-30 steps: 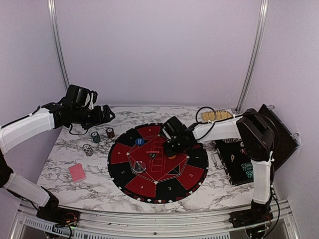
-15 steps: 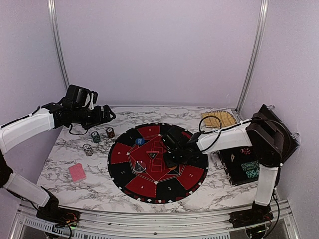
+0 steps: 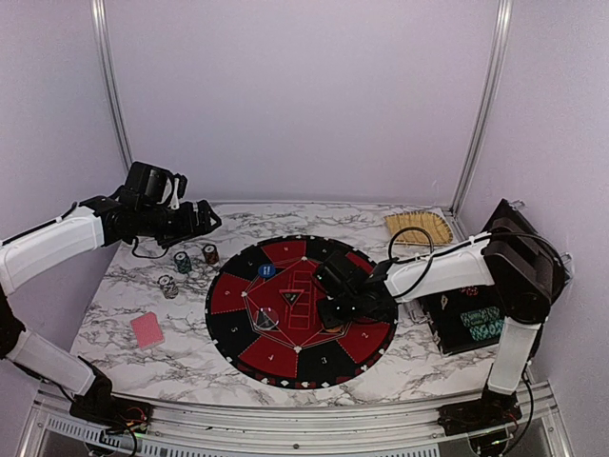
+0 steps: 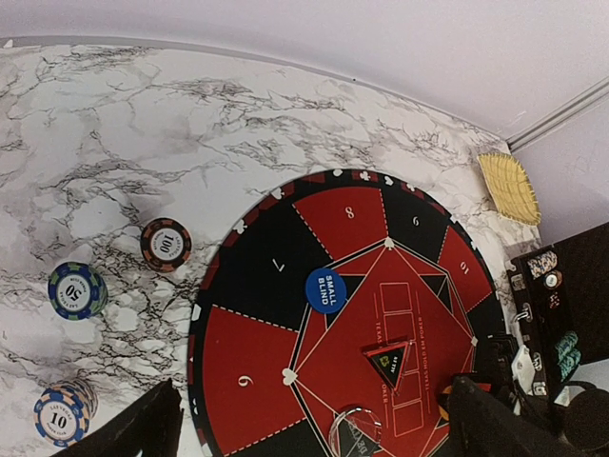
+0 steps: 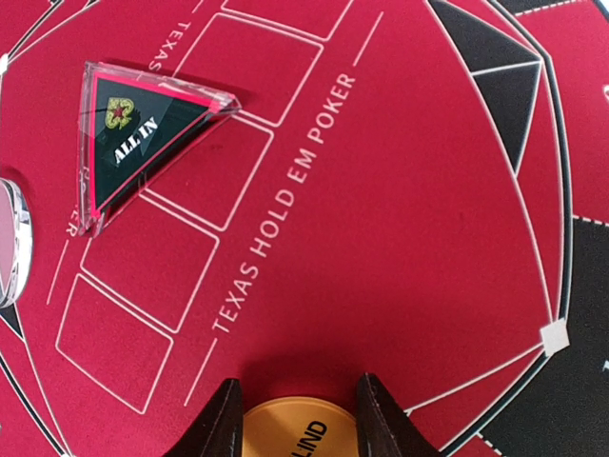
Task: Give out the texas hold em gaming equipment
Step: Move the big blind button to position 2.
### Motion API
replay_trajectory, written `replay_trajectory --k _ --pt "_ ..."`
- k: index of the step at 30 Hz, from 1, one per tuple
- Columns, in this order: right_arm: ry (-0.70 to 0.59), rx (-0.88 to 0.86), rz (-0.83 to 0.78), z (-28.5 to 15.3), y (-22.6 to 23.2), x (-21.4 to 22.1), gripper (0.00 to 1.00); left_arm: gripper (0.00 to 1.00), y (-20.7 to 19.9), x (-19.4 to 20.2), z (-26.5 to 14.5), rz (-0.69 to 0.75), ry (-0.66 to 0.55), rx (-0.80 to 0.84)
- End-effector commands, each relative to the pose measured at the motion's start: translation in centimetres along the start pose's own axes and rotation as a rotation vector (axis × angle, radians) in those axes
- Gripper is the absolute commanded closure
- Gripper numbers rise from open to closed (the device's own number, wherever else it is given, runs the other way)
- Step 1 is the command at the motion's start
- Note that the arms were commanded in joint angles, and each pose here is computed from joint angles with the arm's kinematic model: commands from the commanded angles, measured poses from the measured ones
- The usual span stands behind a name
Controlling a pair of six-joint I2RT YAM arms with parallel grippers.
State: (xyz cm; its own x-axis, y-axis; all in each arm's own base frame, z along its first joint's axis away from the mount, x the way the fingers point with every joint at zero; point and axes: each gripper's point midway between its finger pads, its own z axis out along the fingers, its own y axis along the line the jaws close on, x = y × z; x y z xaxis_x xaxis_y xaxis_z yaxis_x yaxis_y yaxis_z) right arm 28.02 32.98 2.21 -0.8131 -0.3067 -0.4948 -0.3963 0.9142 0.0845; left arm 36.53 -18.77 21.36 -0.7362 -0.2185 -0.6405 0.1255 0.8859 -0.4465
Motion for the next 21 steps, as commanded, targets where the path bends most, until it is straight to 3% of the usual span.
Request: replay_trajectory --k 1,21 --pt "0.167 0.058 -0.013 0.33 -1.65 5.11 0.60 0.01 -0.33 -0.52 -0.11 -0.002 -0.016 0.017" --pt "0.151 0.056 -0.011 0.02 -1.45 4.41 0.58 0.01 -0.43 -0.55 0.16 -0.006 -0.015 0.022"
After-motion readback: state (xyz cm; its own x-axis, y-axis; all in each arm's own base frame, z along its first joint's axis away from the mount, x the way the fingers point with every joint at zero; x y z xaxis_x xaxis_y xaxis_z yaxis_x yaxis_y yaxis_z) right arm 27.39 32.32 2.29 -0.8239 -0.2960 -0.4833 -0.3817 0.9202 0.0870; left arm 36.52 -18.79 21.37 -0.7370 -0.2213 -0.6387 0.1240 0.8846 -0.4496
